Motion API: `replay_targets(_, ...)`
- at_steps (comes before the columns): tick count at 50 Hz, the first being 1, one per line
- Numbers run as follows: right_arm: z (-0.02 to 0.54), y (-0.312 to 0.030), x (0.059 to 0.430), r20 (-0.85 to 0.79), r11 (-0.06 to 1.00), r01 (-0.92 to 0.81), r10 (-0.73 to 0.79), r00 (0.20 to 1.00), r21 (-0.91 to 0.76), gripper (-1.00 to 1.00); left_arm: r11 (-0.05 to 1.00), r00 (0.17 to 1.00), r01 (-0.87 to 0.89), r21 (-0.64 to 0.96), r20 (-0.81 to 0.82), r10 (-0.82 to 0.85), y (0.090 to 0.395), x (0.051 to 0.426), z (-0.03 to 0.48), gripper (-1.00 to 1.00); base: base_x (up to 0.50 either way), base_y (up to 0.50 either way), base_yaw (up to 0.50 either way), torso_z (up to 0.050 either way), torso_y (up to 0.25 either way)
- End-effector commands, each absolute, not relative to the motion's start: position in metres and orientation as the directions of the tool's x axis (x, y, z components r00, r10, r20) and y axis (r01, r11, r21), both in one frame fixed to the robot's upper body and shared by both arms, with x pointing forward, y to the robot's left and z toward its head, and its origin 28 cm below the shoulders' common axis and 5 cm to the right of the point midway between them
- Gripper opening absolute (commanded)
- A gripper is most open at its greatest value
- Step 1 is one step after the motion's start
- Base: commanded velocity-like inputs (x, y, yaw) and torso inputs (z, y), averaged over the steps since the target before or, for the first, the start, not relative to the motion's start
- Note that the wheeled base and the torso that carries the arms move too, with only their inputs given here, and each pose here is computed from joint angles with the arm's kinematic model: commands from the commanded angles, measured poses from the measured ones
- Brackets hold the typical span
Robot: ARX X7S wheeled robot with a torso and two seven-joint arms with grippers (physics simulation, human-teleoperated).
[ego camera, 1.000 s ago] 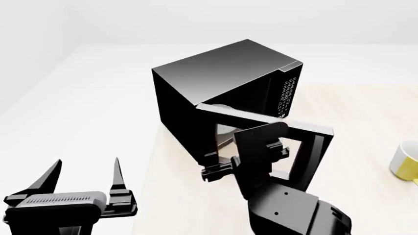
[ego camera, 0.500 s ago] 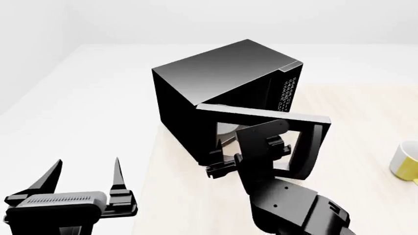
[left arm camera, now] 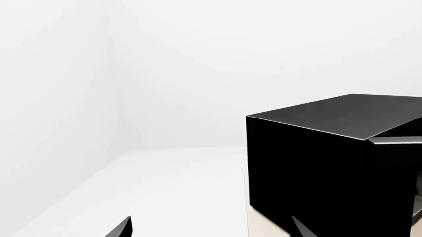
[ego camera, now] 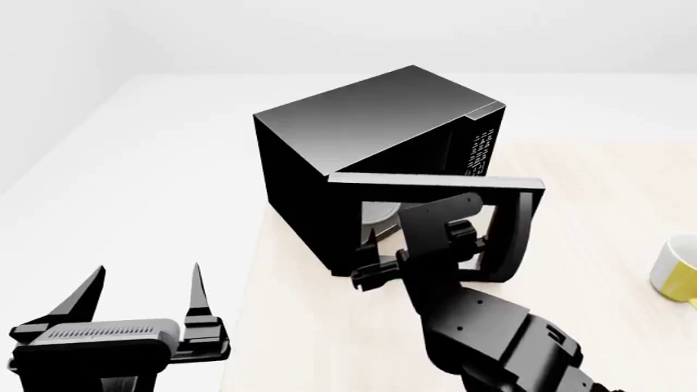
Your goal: Close the microwave.
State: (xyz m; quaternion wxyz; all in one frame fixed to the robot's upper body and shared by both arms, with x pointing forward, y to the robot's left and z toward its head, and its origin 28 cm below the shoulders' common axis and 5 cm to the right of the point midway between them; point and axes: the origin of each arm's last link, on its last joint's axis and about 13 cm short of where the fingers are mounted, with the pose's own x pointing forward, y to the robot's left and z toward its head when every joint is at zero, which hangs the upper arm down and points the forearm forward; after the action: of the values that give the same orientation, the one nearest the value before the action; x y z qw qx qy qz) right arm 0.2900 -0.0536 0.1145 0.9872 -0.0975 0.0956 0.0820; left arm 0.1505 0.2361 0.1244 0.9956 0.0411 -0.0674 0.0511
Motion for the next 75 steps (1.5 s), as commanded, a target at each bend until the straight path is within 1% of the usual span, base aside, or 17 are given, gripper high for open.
replay_targets(1,0.11,-0.059,0.297,-0.229,0.969,-0.16,0.114,0.967,-0.191,1.0,0.991,0.986,-0.108,0.076,0.138,0.096,0.236,0.151,0.124,1.0,0.0,0.0,0.0,0.0,0.0)
replay_targets(41,0.104,-0.069,0.323,-0.243,0.957,-0.138,0.075,0.967,-0.254,1.0,0.992,0.986,-0.104,0.076,0.135,0.093,0.236,0.151,0.125,1.0,0.0,0.0,0.0,0.0,0.0)
replay_targets(69,0.114,-0.073,0.338,-0.227,0.945,-0.139,0.072,0.971,-0.295,1.0,0.991,0.986,-0.107,0.08,0.133,0.096,0.236,0.151,0.123,1.0,0.0,0.0,0.0,0.0,0.0)
replay_targets(75,0.116,-0.075,0.344,-0.219,0.935,-0.143,0.073,0.973,-0.325,1.0,0.991,0.986,-0.108,0.08,0.134,0.097,0.236,0.151,0.123,1.0,0.0,0.0,0.0,0.0,0.0)
